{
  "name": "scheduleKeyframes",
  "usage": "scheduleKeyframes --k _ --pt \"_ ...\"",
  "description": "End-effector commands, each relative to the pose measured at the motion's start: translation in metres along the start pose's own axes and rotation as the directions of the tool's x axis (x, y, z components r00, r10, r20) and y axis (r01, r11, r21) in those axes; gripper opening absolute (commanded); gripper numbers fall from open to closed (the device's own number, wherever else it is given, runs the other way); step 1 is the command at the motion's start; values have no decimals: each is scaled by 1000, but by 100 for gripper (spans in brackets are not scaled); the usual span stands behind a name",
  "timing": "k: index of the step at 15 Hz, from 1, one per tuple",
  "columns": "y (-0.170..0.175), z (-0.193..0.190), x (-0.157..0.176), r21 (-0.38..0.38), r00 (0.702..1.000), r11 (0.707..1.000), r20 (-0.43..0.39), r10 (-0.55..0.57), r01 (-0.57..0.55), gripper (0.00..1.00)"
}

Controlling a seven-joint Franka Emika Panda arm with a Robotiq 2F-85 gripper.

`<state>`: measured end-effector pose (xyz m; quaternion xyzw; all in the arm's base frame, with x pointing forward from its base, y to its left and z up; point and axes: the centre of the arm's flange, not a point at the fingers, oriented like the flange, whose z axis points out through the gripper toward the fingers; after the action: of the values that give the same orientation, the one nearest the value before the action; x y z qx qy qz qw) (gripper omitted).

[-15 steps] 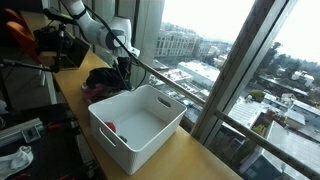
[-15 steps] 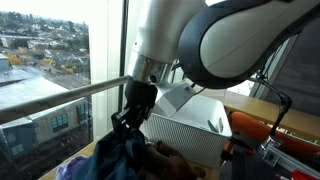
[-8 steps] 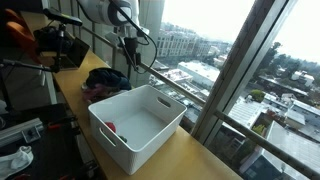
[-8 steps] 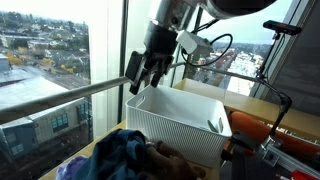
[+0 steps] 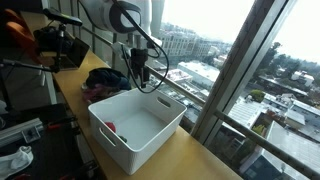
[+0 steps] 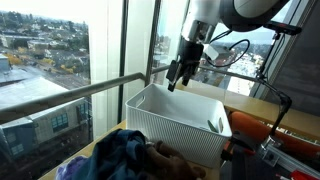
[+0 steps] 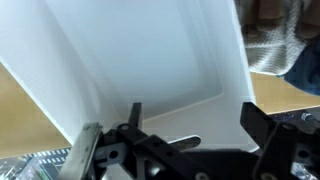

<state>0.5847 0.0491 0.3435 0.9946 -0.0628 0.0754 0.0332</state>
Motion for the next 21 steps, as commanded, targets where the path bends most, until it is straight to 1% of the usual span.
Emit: scheduleKeyframes --k 1,5,9,13,18,20,21 --pt "53 31 -26 -36 999 999 44 13 -11 100" --pt "100 72 -56 -60 994 998 108 22 -16 100" --pt "129 125 -92 -66 985 998 171 7 4 100" --pt "138 163 -118 -59 978 998 211 -7 20 100" --pt "129 189 -128 -49 974 998 226 -35 48 100" --pt "126 194 -130 -47 973 998 227 -39 51 74" --pt "123 196 -130 -47 973 998 227 -41 52 68"
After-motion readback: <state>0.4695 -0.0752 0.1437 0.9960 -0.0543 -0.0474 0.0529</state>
